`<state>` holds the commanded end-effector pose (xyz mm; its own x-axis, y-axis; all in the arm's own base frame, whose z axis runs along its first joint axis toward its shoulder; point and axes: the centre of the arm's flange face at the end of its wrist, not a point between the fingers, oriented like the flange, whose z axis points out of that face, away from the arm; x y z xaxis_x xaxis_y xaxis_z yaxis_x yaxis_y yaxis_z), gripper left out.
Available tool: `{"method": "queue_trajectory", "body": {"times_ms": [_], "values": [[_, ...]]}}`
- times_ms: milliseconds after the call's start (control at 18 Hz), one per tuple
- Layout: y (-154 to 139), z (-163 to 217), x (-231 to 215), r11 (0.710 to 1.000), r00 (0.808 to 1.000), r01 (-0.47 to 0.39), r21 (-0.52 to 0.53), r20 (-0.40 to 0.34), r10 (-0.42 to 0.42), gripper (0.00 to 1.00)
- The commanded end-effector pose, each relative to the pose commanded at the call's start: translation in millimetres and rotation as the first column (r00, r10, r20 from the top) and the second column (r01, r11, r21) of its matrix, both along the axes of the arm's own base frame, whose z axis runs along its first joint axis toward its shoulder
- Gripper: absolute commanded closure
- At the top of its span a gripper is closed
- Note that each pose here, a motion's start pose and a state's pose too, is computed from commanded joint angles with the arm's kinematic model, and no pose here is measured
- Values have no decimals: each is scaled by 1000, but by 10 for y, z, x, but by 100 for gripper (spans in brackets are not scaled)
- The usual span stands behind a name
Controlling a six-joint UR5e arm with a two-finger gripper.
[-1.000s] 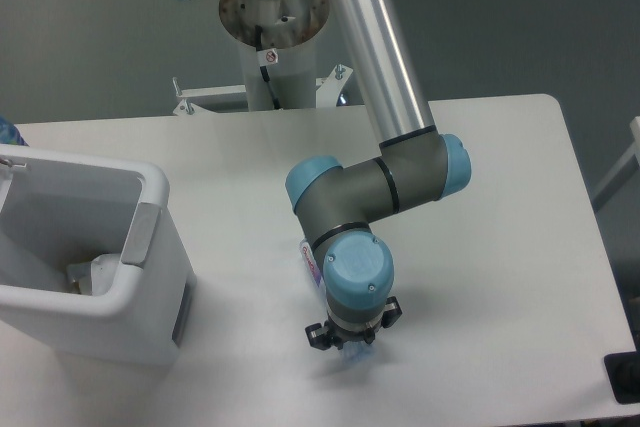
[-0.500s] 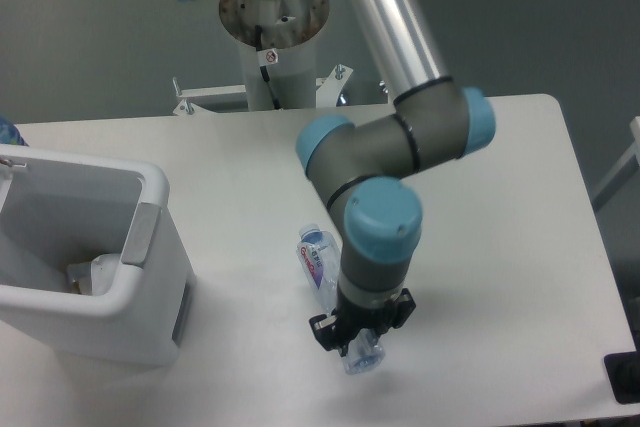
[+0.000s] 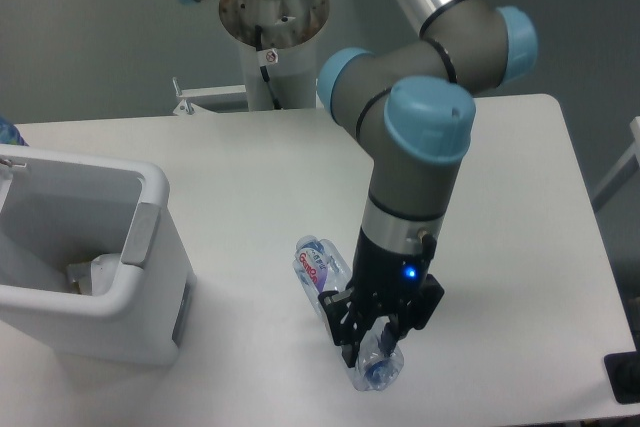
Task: Place the trash in the trash can
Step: 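Close the gripper on the water bottle and lift it, then carry the bottle over the white trash bin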
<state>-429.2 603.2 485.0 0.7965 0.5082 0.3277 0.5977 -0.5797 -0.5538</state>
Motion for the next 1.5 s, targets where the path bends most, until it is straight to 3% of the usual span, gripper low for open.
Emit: {"method": "queue_trajectory", "body": {"times_ms": [389, 667, 1056, 1333, 1500], "values": [[33, 792, 511, 965, 986, 168, 203, -55, -160, 60], [179, 1213, 1200, 916, 957, 288, 280, -115, -266, 60], [322, 1371, 1834, 878, 927, 375, 297, -129, -353, 60], [483, 1183, 2181, 865, 908, 418, 276, -108, -405, 59], [560, 1045, 2382, 845, 883, 469, 256, -118, -454, 58]]}}
